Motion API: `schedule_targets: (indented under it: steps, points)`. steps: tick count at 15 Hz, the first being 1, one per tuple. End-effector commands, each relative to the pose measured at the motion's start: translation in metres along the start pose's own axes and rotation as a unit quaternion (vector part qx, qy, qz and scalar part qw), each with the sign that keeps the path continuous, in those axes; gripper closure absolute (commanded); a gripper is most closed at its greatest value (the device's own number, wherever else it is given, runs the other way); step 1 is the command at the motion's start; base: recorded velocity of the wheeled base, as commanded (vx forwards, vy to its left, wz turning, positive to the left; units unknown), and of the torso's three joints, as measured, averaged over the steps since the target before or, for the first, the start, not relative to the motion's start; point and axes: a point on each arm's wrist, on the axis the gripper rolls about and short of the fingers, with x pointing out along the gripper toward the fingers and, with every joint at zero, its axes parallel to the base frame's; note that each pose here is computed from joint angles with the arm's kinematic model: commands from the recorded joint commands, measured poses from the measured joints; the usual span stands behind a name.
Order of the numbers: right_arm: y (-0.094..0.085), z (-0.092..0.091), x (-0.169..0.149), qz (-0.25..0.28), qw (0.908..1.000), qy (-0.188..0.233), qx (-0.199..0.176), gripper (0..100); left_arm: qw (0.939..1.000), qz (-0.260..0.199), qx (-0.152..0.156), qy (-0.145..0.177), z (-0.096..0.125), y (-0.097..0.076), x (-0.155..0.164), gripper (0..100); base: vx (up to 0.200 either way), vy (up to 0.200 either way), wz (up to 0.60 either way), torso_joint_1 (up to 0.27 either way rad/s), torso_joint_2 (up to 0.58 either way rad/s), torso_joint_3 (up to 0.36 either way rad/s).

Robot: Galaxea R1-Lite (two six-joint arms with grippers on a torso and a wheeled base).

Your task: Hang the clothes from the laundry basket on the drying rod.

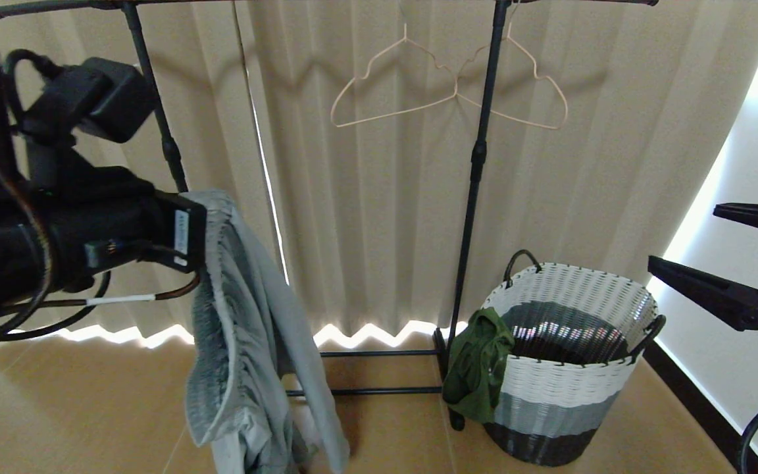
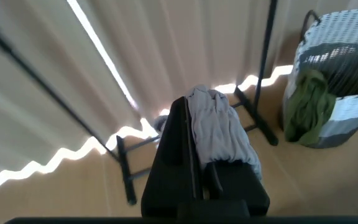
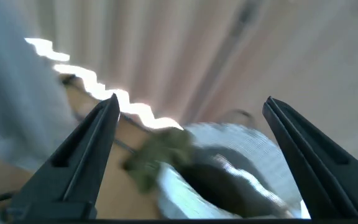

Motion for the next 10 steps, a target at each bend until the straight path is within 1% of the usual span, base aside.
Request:
schedule_targets:
  steps: [1, 2, 3, 5, 6, 8, 9, 10]
  points:
    - [-0.017, -0.027, -0.008, -0.087, 0.9961, 0.013, 0.004, 0, 0.9989, 0.038, -0.016, -0.023, -0.02, 0.021, -0.052, 100, 0.0, 0.0, 0.0, 0.0, 0.0, 0.0]
    - [-0.019, -0.038, -0.007, -0.106, 0.9943, 0.012, 0.003, 0, 0.9986, 0.046, -0.021, -0.017, -0.03, 0.025, -0.059, 100, 0.0, 0.0, 0.0, 0.0, 0.0, 0.0]
    - [-0.019, -0.043, -0.008, -0.113, 0.9936, 0.007, 0.002, 0, 0.9983, 0.051, -0.022, -0.014, -0.037, 0.027, -0.063, 100, 0.0, 0.0, 0.0, 0.0, 0.0, 0.0]
    - [-0.014, -0.063, -0.013, -0.132, 0.9911, -0.011, -0.002, 0, 0.9974, 0.06, -0.03, -0.026, -0.062, 0.031, -0.074, 100, 0.0, 0.0, 0.0, 0.0, 0.0, 0.0]
    - [-0.013, -0.066, -0.015, -0.142, 0.9896, -0.021, -0.005, 0, 0.9966, 0.067, -0.034, -0.035, -0.071, 0.032, -0.076, 100, 0.0, 0.0, 0.0, 0.0, 0.0, 0.0]
    - [-0.013, -0.072, -0.018, -0.158, 0.9872, -0.021, -0.006, 0, 0.9959, 0.074, -0.036, -0.037, -0.083, 0.032, -0.077, 100, 0.0, 0.0, 0.0, 0.0, 0.0, 0.0]
    - [-0.009, -0.077, -0.024, -0.162, 0.9864, -0.026, -0.007, 0, 0.9972, 0.047, -0.041, -0.04, -0.097, 0.029, -0.074, 100, 0.0, 0.0, 0.0, 0.0, 0.0, 0.0]
    - [-0.007, -0.079, -0.027, -0.162, 0.9863, -0.03, -0.004, 0, 0.9975, 0.04, -0.041, -0.042, -0.102, 0.028, -0.075, 100, 0.0, 0.0, 0.0, 0.0, 0.0, 0.0]
